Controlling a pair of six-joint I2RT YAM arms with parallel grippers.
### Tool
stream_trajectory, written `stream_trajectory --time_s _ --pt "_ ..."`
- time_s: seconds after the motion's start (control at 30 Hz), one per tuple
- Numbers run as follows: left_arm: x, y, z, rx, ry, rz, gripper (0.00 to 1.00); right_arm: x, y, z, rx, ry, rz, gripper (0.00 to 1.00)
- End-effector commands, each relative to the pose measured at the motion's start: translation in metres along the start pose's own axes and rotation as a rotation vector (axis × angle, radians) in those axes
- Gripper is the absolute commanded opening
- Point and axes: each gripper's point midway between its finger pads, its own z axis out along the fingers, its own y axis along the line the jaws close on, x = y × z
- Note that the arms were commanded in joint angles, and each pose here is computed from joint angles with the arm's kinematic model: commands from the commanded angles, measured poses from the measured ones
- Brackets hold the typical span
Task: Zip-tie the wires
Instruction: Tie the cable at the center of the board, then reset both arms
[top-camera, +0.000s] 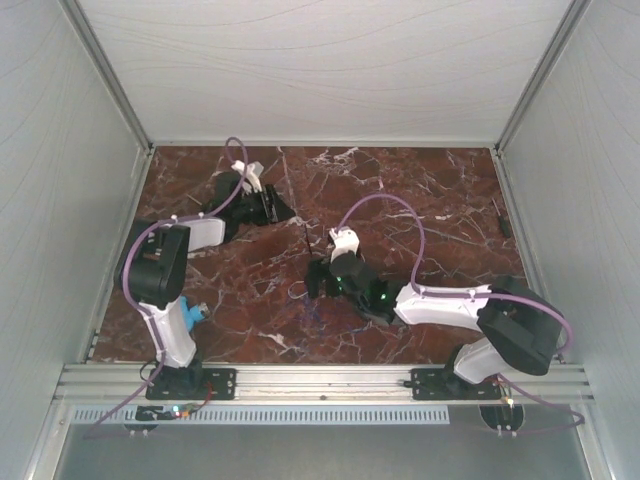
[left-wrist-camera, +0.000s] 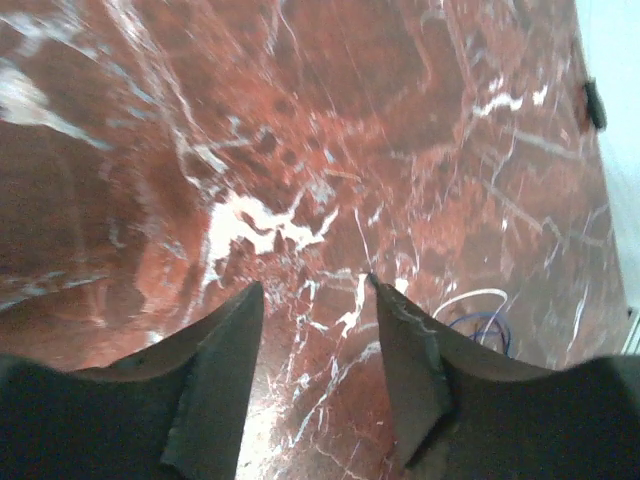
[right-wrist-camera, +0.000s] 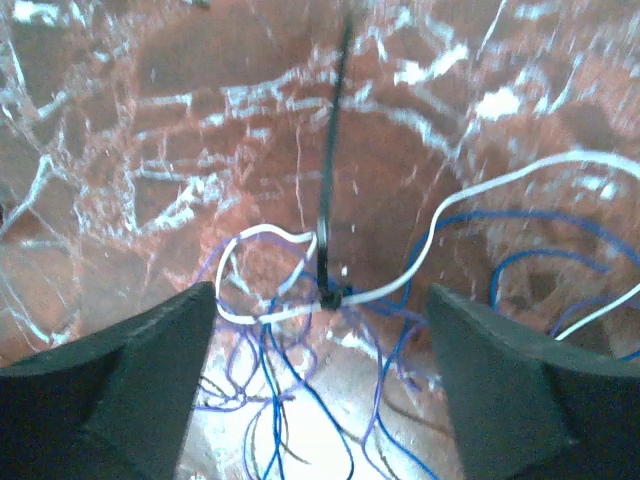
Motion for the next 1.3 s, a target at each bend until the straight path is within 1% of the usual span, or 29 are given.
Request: stream_trajectory --time_s 0.0,0.03,0.07,0.1,0.13,0.17,0.23,0.37,0.43,0.53,0.6,0.7,0.73,0.8,0.87,0.97,1.07,1.13,1.27 --pt "-0.067 -0.034 -0.021 0.054 -0.186 0.108 0.57 -0.063 0.010 -0.004 -0.015 -0.084 -0.038 0.92" --pt "-0.072 -0.040 -0.026 0.053 -0.192 0.115 0.62 -0.079 0.012 -0.006 -0.019 -0.108 -0.046 0.97" --pt "-0.078 -0.044 -0.031 0.048 -0.195 0.123 0.69 -0.097 0.013 -0.010 -0.023 -0.136 -0.051 0.98" --pt "-0.082 -0.049 -0.035 0.040 -0.193 0.132 0.82 -0.115 0.013 -0.014 -0.020 -0.167 -0.054 0.98" --pt "-0.089 -0.054 -0.040 0.032 -0.195 0.143 0.93 -0.133 0.015 -0.019 -0.024 -0.201 -0.065 0.98" --pt "-0.097 -0.059 -0.045 0.019 -0.206 0.158 0.99 -0.151 0.014 -0.024 -0.019 -0.238 -0.073 0.98" --pt "-0.115 -0.068 -0.061 -0.018 -0.257 0.189 1.00 -0.189 0.007 -0.038 0.000 -0.323 -0.084 0.98" --pt "-0.144 -0.089 -0.102 -0.087 -0.374 0.263 1.00 -0.258 -0.024 -0.072 0.063 -0.497 -0.108 0.98" --pt "-0.149 -0.098 -0.124 -0.111 -0.429 0.288 1.00 -0.281 -0.041 -0.089 0.099 -0.569 -0.164 0.98" --pt "-0.144 -0.107 -0.151 -0.127 -0.489 0.328 1.00 -0.300 -0.078 -0.105 0.193 -0.628 -0.235 0.98" --pt "-0.135 -0.103 -0.168 -0.165 -0.522 0.356 1.00 -0.301 -0.112 -0.107 0.277 -0.626 -0.238 0.98" --pt "-0.114 -0.084 -0.189 -0.256 -0.567 0.393 1.00 -0.286 -0.162 -0.102 0.374 -0.616 -0.230 0.98" --pt "-0.107 -0.077 -0.195 -0.281 -0.593 0.404 1.00 -0.269 -0.178 -0.095 0.401 -0.593 -0.231 0.98" --pt "-0.091 -0.065 -0.202 -0.303 -0.642 0.451 1.00 -0.247 -0.199 -0.085 0.427 -0.573 -0.246 0.98" --pt "-0.074 -0.053 -0.207 -0.319 -0.688 0.497 1.00 -0.226 -0.215 -0.072 0.456 -0.525 -0.228 0.98" --pt "-0.062 -0.026 -0.216 -0.413 -0.756 0.470 1.00 -0.200 -0.234 -0.051 0.511 -0.444 -0.158 0.98" --pt "-0.054 -0.010 -0.211 -0.456 -0.748 0.474 1.00 -0.173 -0.250 -0.041 0.569 -0.378 -0.159 0.98" --pt "-0.052 0.001 -0.208 -0.493 -0.736 0.454 1.00 -0.155 -0.260 -0.044 0.613 -0.358 -0.157 0.98" --pt "-0.042 0.021 -0.202 -0.539 -0.732 0.453 1.00 -0.114 -0.275 -0.051 0.642 -0.335 -0.177 0.98"
